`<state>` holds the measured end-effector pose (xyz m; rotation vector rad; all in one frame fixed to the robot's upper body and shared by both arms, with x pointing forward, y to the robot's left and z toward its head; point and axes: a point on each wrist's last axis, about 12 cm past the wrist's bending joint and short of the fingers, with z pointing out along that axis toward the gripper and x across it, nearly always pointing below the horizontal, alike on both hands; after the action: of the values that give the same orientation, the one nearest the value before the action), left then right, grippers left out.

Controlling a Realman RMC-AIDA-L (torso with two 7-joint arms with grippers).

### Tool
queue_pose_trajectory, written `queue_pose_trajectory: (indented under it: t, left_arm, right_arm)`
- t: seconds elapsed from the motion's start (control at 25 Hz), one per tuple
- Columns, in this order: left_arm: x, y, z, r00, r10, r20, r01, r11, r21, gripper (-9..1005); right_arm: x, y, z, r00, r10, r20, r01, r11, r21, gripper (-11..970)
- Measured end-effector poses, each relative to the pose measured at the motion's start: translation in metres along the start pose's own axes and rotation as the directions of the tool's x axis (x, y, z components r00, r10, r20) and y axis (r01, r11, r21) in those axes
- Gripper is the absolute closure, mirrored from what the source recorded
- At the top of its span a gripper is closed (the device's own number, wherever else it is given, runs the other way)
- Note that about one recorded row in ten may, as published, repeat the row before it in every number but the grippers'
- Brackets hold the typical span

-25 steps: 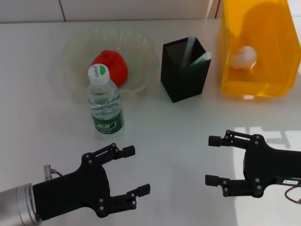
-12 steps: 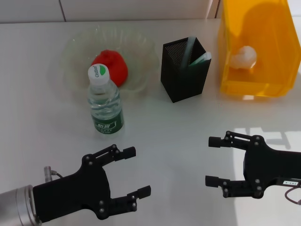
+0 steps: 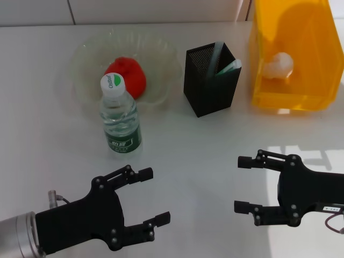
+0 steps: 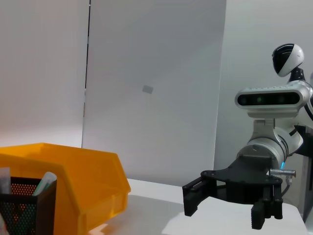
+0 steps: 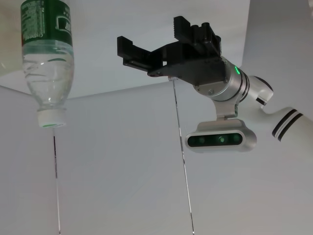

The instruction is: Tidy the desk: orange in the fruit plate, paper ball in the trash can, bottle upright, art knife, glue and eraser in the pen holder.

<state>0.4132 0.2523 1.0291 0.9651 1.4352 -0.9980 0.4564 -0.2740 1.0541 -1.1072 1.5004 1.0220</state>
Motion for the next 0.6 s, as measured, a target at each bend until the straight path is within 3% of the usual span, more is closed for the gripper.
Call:
queue_pose_trajectory:
  t: [0.6]
  left_arm:
    - [-0.0002, -0.0001, 0.0003, 1.0, -0.002, 0.004, 0.002, 1.0, -0.002, 177]
  right_arm:
    - [-0.0007, -0.0006, 0.0018, 1.0, 0.0, 0.002, 0.0, 1.0, -0.003, 142]
